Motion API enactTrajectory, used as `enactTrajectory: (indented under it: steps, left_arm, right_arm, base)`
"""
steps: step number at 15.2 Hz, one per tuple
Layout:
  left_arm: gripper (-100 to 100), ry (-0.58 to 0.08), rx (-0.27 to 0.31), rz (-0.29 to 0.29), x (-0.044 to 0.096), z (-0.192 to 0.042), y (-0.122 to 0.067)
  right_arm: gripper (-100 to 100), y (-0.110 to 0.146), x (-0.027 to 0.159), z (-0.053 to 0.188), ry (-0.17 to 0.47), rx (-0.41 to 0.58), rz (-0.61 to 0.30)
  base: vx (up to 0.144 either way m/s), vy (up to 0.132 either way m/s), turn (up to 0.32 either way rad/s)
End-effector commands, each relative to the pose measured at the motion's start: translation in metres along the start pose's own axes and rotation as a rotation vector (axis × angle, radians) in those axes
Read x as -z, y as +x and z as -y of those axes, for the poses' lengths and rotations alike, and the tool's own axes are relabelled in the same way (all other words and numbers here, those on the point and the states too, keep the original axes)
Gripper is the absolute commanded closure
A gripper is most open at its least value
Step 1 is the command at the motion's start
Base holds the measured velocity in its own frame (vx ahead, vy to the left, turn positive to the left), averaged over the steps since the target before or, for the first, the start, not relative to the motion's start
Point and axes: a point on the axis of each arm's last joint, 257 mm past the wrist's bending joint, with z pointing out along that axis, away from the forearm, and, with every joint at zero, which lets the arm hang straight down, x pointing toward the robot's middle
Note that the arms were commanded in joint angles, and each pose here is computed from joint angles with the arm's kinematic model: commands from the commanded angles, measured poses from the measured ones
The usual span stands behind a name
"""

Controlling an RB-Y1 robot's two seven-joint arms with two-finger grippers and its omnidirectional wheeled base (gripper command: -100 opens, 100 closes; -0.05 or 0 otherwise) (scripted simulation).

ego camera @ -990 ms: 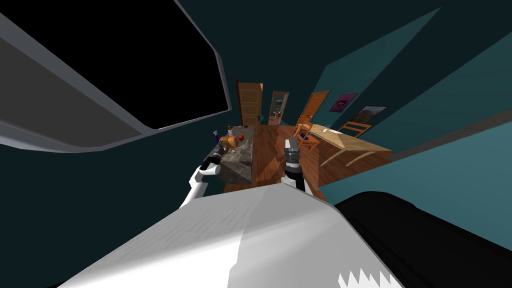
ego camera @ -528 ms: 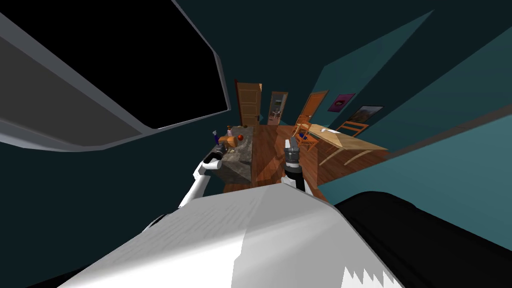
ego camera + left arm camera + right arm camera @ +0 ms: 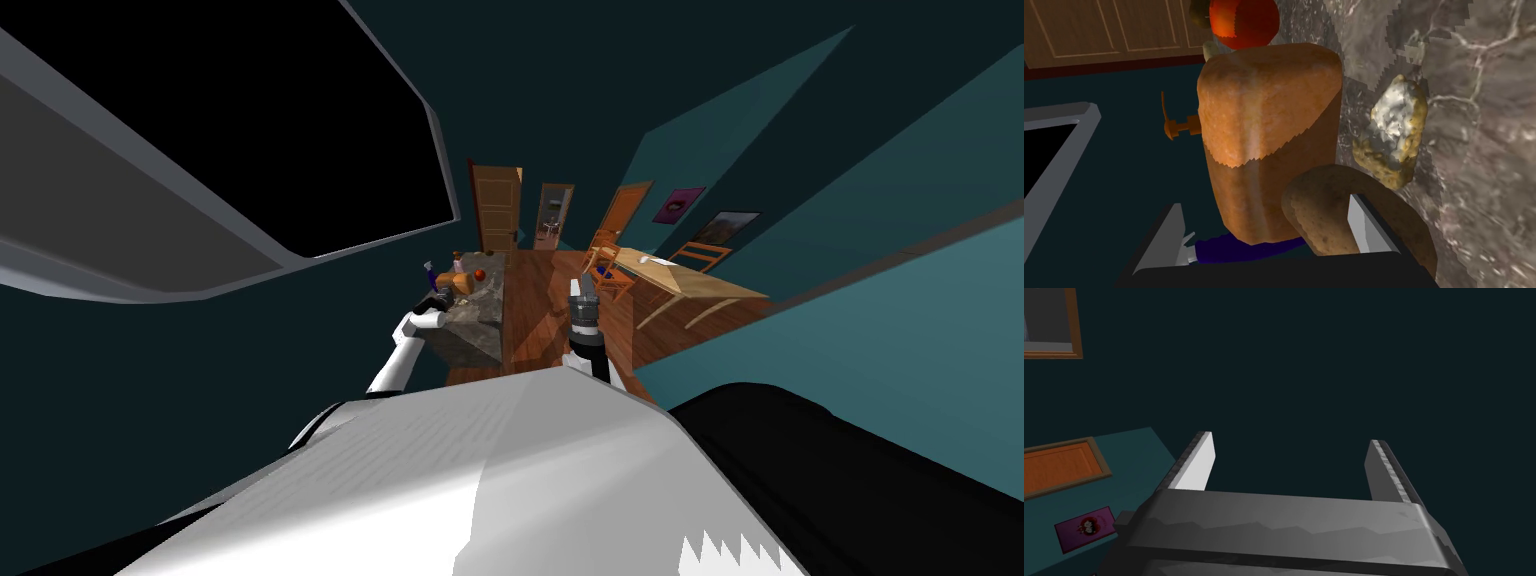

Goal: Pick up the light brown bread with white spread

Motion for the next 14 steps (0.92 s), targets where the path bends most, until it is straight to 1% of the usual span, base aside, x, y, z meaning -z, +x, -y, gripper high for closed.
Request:
enactTrajectory:
  steps: [1,2,3,4,5,6,7,8,9,11,12,13,14]
  left_arm:
    - [-100,-0.057,-0.003,0.002,-0.006,-0.011,0.001]
    - [-100,-0.073,-0.01,0.001,-0.013,-0.007,0.001]
    - [-100,-0.095,-0.01,0.001,-0.016,-0.009,0.002]
    - [-100,-0.128,-0.009,0.004,-0.016,-0.02,0.001]
    - [-100,-0.14,-0.016,0.001,-0.022,-0.013,0.002]
    - [-100,-0.163,-0.016,0.0,-0.024,-0.015,0.003]
    - [-100,-0.2,-0.015,0.005,-0.024,-0.028,0.001]
    - [-100,-0.2,-0.015,0.005,-0.024,-0.028,0.001]
    - [-100,-0.232,-0.02,0.001,-0.029,-0.025,0.003]
    - [-100,-0.272,-0.019,0.004,-0.03,-0.036,0.002]
    - [-100,-0.295,-0.025,-0.001,-0.034,-0.03,0.004]
    - [-100,-0.317,-0.026,-0.001,-0.035,-0.032,0.005]
    - [-100,-0.343,-0.023,0.003,-0.034,-0.043,0.003]
  right_arm:
    - [0,0.0,0.0,0.0,0.0,0.0,0.0]
    - [0,0.0,0.0,0.0,0.0,0.0,0.0]
    - [0,0.0,0.0,0.0,0.0,0.0,0.0]
    - [0,0.0,0.0,0.0,0.0,0.0,0.0]
    - [0,0.0,0.0,0.0,0.0,0.0,0.0]
    - [0,0.0,0.0,0.0,0.0,0.0,0.0]
    - [0,0.0,0.0,0.0,0.0,0.0,0.0]
    - [0,0.0,0.0,0.0,0.0,0.0,0.0]
    - [0,0.0,0.0,0.0,0.0,0.0,0.0]
    - [0,0.0,0.0,0.0,0.0,0.0,0.0]
    - [0,0.0,0.0,0.0,0.0,0.0,0.0]
    - [0,0.0,0.0,0.0,0.0,0.0,0.0]
    - [0,0.0,0.0,0.0,0.0,0.0,0.0]
  base:
    - [-0.007,0.001,-0.015]
    - [-0.006,0.002,-0.026]
    - [-0.005,0.003,-0.021]
    - [0.0,0.0,0.0]
    - [-0.001,0.003,-0.022]
    - [0.0,0.005,-0.025]
    - [0.001,0.004,-0.012]
    - [0.0,0.0,0.0]
    - [0.003,0.005,-0.016]
    - [0.005,0.007,-0.02]
    - [0.006,0.007,-0.022]
    - [0.009,0.009,-0.023]
    - [0.009,0.008,-0.01]
